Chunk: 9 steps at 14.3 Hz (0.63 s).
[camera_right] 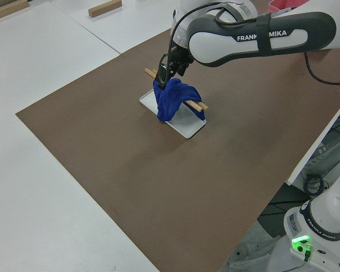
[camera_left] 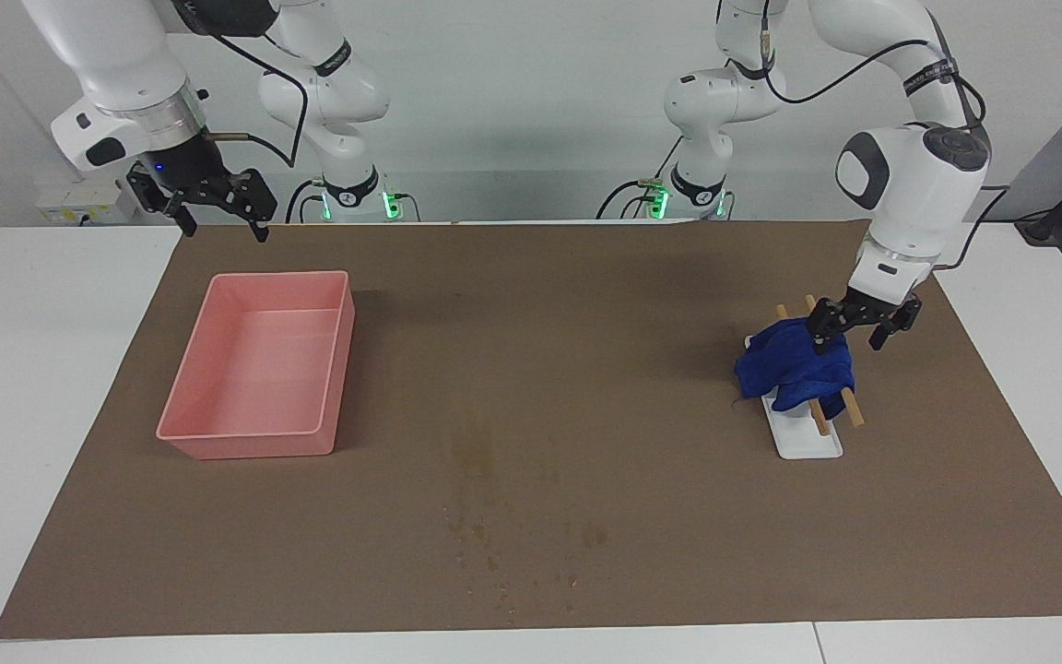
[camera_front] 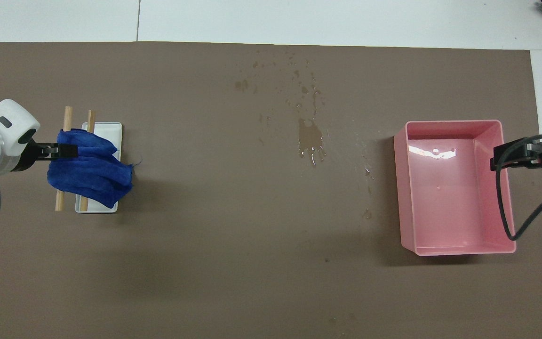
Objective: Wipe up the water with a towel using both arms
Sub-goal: 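Close the left gripper on the blue towel's edge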
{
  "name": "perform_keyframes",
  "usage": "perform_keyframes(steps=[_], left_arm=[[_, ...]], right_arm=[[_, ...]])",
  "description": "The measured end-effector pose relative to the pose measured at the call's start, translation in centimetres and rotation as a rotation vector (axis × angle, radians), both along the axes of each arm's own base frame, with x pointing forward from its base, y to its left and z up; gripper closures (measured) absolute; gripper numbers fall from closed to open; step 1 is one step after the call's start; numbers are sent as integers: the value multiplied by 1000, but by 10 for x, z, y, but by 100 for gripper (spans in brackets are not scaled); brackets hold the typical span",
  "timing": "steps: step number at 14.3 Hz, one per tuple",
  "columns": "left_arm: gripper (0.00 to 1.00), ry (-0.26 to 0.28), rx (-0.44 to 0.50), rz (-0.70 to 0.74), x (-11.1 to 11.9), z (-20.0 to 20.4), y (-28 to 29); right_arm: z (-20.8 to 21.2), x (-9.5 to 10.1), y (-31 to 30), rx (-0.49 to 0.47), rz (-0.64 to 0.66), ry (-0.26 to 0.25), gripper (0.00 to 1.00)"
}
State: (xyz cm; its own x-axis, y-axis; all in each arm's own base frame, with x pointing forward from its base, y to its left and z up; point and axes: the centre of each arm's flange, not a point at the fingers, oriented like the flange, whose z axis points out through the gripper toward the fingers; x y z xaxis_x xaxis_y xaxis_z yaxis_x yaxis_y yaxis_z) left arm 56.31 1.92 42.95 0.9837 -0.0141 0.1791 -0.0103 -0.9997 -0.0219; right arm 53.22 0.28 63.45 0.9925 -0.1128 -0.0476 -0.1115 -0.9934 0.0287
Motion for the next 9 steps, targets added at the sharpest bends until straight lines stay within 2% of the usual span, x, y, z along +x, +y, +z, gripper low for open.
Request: perform_keyframes(steps=[2, 3, 4, 5, 7, 9], left_arm=[[0, 4, -3, 11, -1, -6, 0], [5, 5, -5, 22, -2, -8, -1], [5, 3, -7, 32, -3, -10, -2], [14, 4, -8, 35, -3, -11, -2], [41, 3, -9, 37, -3, -11, -4], [56, -2, -11, 44, -3, -8, -9]], right_arm=[[-2, -1, 0, 0, 0, 5, 0], [-3, -1, 0, 0, 0, 8, 0], [-4, -2, 0, 0, 0, 9, 0], [-4, -2, 0, 0, 0, 9, 0], [-4, -4, 0, 0, 0, 11, 0], [-6, -5, 0, 0, 0, 15, 0]])
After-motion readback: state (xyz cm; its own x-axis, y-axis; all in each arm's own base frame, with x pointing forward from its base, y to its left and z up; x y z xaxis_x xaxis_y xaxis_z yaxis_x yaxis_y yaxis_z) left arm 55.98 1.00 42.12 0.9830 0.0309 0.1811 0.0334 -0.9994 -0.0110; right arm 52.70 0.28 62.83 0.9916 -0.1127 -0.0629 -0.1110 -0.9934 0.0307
